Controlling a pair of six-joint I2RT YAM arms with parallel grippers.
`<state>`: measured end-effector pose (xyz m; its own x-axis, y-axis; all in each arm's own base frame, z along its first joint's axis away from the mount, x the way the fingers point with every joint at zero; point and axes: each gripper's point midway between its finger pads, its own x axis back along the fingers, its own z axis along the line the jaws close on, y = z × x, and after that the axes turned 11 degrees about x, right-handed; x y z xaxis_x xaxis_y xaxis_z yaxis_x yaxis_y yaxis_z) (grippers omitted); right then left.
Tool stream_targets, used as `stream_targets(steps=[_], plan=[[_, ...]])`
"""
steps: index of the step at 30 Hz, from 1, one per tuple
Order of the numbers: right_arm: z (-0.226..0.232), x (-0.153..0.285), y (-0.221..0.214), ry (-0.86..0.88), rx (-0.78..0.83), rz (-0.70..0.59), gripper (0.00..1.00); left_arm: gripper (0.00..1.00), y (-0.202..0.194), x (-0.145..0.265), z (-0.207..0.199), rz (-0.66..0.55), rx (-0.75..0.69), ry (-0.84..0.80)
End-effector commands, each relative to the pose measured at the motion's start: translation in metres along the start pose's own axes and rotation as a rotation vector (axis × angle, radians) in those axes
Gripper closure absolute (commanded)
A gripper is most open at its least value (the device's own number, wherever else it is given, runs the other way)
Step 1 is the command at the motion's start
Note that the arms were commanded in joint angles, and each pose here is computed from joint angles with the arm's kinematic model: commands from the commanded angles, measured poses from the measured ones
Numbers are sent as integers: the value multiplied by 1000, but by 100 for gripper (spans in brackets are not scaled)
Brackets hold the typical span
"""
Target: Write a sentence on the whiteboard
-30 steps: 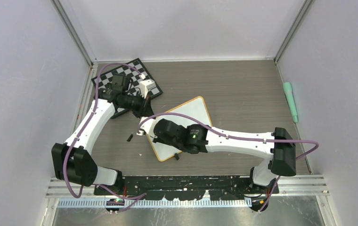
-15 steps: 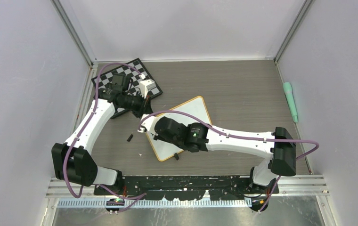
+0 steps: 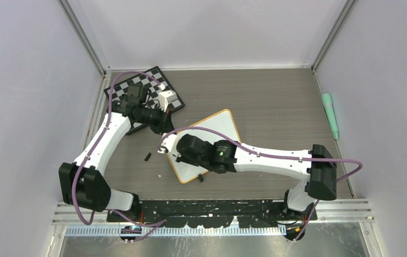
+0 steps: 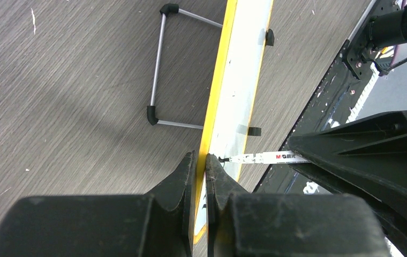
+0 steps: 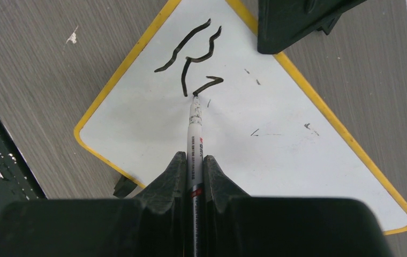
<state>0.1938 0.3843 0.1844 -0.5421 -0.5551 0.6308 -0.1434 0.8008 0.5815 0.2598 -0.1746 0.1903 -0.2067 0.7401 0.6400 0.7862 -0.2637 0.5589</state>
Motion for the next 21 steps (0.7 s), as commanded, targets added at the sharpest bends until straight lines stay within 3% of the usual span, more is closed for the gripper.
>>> stream_targets(steps=[1,21], plan=[[-2,8,-3,3,-20,-3,100,100,-8,-6,-4,41,5,-18],[-33,36,35,-65,-54,-96,100,100,-7,-6,-6,42,1,-23]])
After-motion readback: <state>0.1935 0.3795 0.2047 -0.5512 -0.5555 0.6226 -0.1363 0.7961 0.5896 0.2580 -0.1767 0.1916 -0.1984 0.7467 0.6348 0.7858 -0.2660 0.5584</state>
